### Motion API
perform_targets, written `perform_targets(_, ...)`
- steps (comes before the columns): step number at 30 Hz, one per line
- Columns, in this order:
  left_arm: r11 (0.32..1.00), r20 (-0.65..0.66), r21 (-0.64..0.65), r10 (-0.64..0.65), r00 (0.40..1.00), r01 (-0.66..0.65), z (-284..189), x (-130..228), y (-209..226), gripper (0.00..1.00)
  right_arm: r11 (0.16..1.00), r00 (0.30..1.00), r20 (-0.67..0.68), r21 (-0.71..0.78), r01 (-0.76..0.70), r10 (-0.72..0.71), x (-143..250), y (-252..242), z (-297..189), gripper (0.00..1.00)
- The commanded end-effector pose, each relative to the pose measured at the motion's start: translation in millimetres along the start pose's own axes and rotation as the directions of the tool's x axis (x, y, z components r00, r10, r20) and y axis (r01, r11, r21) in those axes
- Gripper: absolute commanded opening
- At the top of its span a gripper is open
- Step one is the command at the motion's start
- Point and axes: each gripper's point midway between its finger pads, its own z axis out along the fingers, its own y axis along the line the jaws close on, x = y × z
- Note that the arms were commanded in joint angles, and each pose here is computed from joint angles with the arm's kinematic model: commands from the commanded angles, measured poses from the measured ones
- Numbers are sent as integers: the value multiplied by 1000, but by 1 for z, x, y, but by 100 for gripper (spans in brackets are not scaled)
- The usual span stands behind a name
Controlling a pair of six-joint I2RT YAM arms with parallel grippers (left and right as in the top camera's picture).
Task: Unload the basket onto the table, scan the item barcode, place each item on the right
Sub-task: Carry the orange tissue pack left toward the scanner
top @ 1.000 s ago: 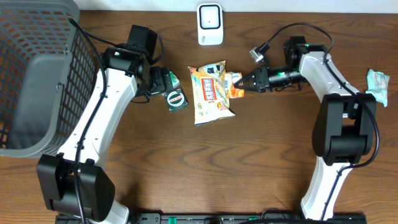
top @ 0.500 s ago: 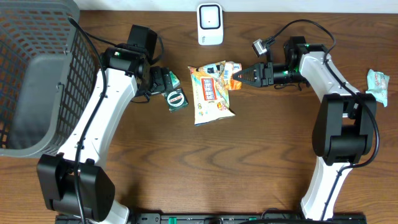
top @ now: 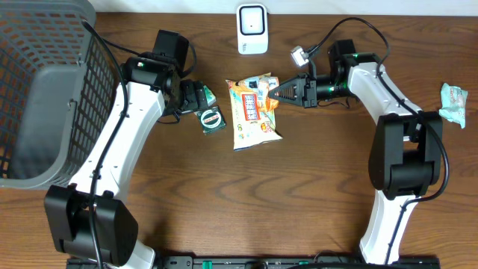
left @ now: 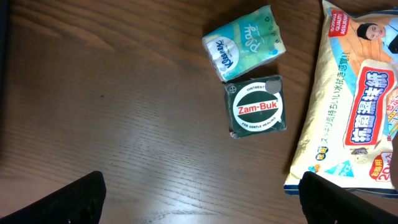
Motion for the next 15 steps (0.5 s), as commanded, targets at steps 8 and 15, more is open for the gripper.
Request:
perform_targets(8, 1000, 11, -8, 2, 1000, -2, -2, -3, 2, 98, 998, 998, 3, 3, 65, -65, -6, 8, -2, 1)
perform_targets(15, 1000, 11, -8, 2, 1000, -2, -2, -3, 2, 98, 998, 998, 0, 1, 64, -64, -6, 9, 0, 1)
